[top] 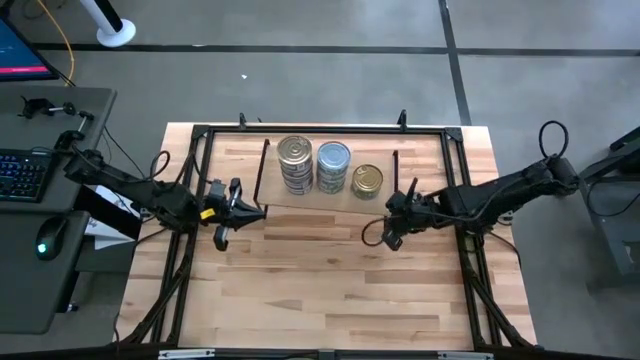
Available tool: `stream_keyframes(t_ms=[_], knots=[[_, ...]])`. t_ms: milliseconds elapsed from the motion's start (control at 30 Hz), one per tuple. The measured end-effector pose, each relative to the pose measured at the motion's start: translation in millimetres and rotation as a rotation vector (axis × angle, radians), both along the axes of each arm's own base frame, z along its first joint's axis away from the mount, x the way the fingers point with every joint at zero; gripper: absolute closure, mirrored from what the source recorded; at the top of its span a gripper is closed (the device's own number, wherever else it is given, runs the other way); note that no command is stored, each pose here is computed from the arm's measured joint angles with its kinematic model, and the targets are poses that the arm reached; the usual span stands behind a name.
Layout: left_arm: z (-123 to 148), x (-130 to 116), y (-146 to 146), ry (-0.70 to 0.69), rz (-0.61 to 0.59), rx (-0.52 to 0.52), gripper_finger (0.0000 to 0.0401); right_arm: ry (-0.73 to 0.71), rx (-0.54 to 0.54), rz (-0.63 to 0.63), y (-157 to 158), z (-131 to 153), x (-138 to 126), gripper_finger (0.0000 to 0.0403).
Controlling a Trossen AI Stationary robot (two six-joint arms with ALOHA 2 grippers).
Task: Stack canned seafood by type on shelf
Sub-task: Return to Home Position
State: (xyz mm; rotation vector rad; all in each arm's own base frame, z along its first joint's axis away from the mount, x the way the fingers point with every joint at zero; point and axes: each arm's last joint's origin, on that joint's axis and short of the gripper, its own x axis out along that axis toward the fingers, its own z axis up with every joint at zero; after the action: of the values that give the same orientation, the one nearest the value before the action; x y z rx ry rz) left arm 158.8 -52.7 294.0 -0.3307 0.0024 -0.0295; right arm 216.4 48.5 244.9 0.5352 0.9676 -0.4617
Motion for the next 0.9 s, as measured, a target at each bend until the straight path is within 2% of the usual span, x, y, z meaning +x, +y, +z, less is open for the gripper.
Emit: stream_keyframes(t_ms=[267,467,567,733,900], knots=[[-4,0,1,0.035,0.043,0.016,0.0401,0.027,-0.043,0.006,-26,0,4,0.0403],[-5,0,2,0.053,0.065,0.045,0.0401,-0.018,0.047,0.095,-28,7,5,0.0403],[-5,-1,3,0.055,0.057,0.099,0.0401,-0.116,0.087,0.121,-25,28,-2,0.0403],[-17,-5,14,0.096,0.099,0.206,0.0401,-0.325,0.115,0.08,-22,66,-17,0.0403],[-45,-18,28,0.01,0.054,0.175,0.0401,-0.494,0.118,0.0,-23,90,-27,0.0403]])
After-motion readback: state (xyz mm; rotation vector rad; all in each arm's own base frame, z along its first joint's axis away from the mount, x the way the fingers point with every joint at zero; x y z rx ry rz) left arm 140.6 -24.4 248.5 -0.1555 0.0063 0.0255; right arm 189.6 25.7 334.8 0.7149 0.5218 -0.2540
